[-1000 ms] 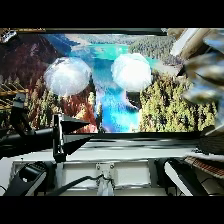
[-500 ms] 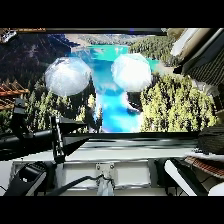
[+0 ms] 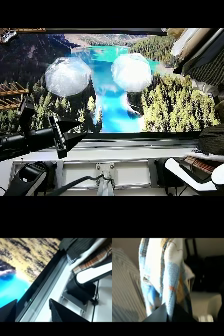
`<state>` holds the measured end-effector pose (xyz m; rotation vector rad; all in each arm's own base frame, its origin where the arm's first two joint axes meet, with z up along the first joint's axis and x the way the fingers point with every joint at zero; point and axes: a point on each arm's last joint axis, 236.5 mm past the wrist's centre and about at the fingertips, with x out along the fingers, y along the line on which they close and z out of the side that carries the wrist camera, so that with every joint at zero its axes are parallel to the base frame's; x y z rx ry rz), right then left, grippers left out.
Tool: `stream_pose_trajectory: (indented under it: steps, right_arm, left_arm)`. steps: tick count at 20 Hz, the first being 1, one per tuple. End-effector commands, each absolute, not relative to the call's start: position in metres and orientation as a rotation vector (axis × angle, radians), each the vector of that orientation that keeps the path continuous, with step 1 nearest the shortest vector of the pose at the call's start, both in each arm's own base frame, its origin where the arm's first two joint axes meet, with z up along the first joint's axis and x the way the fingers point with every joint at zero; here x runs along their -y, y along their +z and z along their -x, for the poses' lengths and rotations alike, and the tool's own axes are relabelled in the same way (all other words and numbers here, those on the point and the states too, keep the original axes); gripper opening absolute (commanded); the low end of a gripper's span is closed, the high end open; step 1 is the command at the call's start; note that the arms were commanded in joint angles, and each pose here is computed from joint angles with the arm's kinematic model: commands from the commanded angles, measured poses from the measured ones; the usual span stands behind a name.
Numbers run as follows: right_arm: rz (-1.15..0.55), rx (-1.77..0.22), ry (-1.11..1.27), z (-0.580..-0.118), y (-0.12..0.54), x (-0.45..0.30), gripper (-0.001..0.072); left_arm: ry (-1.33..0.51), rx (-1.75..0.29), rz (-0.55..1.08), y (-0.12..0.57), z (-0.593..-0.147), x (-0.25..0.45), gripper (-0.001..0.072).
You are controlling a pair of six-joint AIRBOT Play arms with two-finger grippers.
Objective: Fold the clothes and pants, and hang the long-sleeved shirts on hangers.
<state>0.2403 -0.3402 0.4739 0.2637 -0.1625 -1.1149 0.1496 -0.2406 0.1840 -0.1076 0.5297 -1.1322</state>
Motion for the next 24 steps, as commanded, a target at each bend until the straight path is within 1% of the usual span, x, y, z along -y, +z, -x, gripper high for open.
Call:
stream_pose_trajectory:
  steps: [1, 3, 7, 13, 18, 19, 20, 21, 24]
  right_arm:
    - [-0.259, 0.259, -1.125, -0.229, 0.487, 0.365, 0.0027]
    - [-0.308, 0.264, -1.139, -0.222, 0.48, 0.378, 0.0027]
    - [-0.351, 0.298, -1.173, -0.201, 0.479, 0.395, 0.0028]
    - [-0.398, 0.255, -1.216, -0.187, 0.465, 0.398, 0.0029]
    - [-0.36, 0.255, -1.258, -0.172, 0.473, 0.392, 0.0041]
    - [-0.358, 0.261, -1.256, -0.171, 0.475, 0.39, 0.0148]
    - [-0.356, 0.267, -1.254, -0.169, 0.478, 0.387, 0.0305]
    - [-0.354, 0.272, -1.254, -0.167, 0.481, 0.384, 0.035]
    - [-0.341, 0.29, -1.262, -0.157, 0.49, 0.373, 0.035]
  left_arm:
    - [-1.098, -0.577, 0.154, 0.18, -0.152, 0.238, 0.0409]
    - [-1.094, -0.586, 0.167, 0.18, -0.152, 0.238, 0.0409]
    - [-1.088, -0.599, 0.187, 0.18, -0.152, 0.238, 0.0409]
    - [-1.088, -0.599, 0.186, 0.18, -0.151, 0.238, 0.0409]
    - [-1.109, -0.627, 0.174, 0.175, -0.144, 0.239, 0.0409]
    - [-1.115, -0.634, 0.171, 0.174, -0.142, 0.239, 0.0409]
    - [-1.118, -0.639, 0.169, 0.174, -0.141, 0.239, 0.0409]
    - [-1.119, -0.649, 0.182, 0.174, -0.14, 0.239, 0.0409]
    - [-1.126, -0.678, 0.209, 0.173, -0.135, 0.241, 0.0409]
